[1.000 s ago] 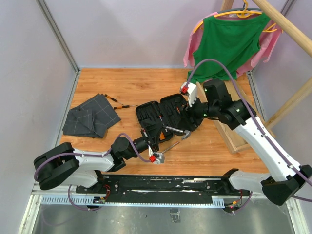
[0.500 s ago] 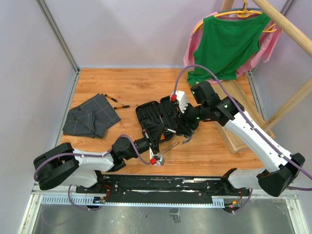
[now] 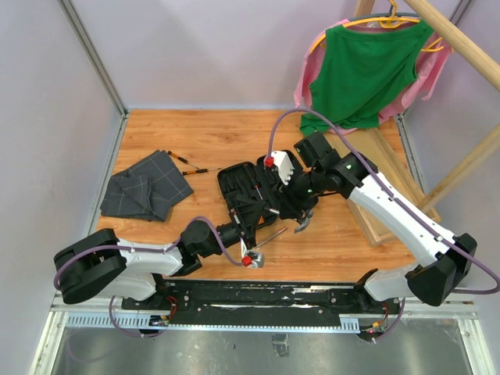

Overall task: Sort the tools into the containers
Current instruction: Pick up the hammer at the center of the board.

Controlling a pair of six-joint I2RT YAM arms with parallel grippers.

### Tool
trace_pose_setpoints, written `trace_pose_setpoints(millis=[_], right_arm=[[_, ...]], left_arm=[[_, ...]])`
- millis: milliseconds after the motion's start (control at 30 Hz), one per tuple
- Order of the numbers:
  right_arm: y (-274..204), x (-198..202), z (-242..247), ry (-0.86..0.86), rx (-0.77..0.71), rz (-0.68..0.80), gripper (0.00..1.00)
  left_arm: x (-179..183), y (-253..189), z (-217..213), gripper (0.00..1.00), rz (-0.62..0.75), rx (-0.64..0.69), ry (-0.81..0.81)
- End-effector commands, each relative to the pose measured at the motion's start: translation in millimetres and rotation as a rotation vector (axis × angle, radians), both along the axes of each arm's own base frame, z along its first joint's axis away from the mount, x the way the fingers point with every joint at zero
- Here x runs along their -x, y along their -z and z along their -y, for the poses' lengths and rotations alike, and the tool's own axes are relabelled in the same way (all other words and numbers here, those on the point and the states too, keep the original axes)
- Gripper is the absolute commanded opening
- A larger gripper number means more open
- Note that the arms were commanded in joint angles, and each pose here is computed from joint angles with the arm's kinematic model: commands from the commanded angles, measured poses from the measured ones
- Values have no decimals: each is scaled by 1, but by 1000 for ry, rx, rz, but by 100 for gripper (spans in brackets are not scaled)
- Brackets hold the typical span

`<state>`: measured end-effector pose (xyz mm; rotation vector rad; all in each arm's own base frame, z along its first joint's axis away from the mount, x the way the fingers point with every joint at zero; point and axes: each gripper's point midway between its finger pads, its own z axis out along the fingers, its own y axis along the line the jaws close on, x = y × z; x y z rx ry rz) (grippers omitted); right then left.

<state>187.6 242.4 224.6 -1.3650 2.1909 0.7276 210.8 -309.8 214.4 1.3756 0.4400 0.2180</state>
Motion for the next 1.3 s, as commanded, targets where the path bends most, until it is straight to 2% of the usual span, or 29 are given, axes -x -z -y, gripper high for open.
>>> trace_pose_setpoints(millis=[0,100,433,567,733,800,933,1133,1267], right_arm=[[0,4,-4,-44,15,3,46],[4,5,-5,-50,24,-6,43],[1,5,-5,-31,18,-6,10],[-7,-2,-2,13,21,37,1],[-15,-9,2,57,18,82,1],[-17,-11,5,77,24,95,1],[-21,-20,12,142,30,118,1],[-29,-44,34,346,17,153,1],[-31,-67,59,525,14,194,1]], left_arm=[[7,-42,2,0,83,112,20],[7,-43,1,0,80,116,20],[10,-45,1,1,78,129,18],[11,-44,1,24,69,140,21],[12,-39,3,46,59,133,29],[14,-38,5,59,59,130,34],[15,-35,6,76,50,126,39],[18,-33,1,94,24,160,39],[18,-33,-5,99,-14,201,28]])
